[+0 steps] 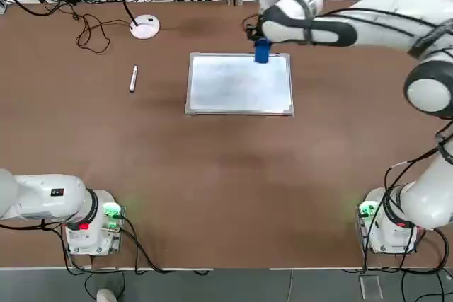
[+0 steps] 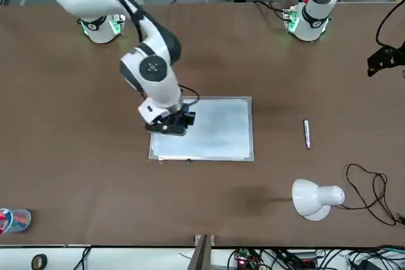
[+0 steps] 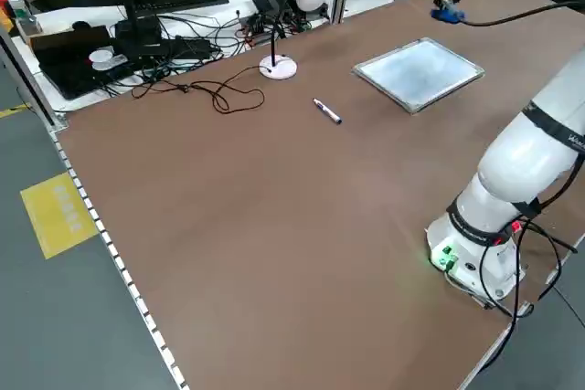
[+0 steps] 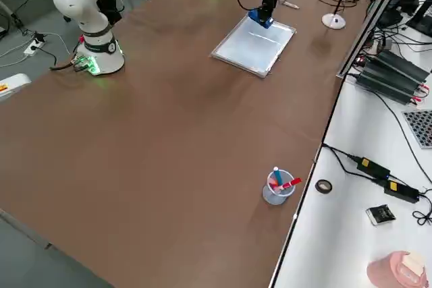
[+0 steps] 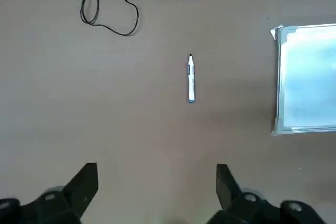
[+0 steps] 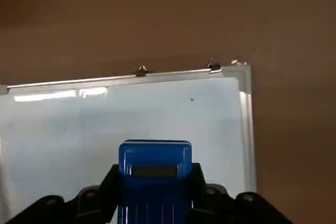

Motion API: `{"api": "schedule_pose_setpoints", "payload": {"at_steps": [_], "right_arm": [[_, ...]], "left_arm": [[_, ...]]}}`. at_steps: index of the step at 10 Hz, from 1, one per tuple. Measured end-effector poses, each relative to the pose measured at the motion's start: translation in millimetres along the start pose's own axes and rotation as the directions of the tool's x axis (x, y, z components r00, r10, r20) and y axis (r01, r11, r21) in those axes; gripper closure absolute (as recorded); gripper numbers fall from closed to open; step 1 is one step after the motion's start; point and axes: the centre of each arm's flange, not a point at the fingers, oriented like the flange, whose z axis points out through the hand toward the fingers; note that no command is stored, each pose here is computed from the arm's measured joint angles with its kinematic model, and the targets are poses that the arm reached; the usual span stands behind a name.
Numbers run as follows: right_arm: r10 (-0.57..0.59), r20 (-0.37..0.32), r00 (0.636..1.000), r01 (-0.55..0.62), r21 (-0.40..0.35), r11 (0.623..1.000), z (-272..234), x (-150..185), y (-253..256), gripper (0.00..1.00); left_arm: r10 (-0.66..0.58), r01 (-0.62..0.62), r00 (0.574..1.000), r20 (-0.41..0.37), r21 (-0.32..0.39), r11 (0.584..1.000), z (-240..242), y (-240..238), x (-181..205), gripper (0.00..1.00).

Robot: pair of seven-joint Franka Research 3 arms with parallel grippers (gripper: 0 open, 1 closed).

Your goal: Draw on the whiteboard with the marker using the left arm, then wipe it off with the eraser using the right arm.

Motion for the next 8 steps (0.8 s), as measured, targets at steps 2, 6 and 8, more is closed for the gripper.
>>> {"api": "schedule_pose_setpoints", "payload": {"at_steps": [2, 6, 8], "right_arm": [[-0.106, 0.013, 0.994, 0.106, -0.032, 0.994, 1.5, 14.6, 50.9, 0.43], [-0.243, 0.06, 0.968, 0.248, -0.076, 0.966, 9.3, 49.0, 177.3, 0.43], [-0.279, 0.074, 0.957, 0.286, -0.092, 0.954, 6.1, 53.5, 229.6, 0.43]], "left_arm": [[0.0, 0.0, 1.0, 0.0, 0.0, 1.0, 0.2, 0.1, 0.1, 0.0], [0.0, 0.0, 1.0, 0.002, 0.0, 1.0, 1.0, 0.2, 0.4, 0.0], [0.001, -0.001, 1.0, 0.003, 0.0, 1.0, 1.4, 0.2, 0.6, 0.0]]}}
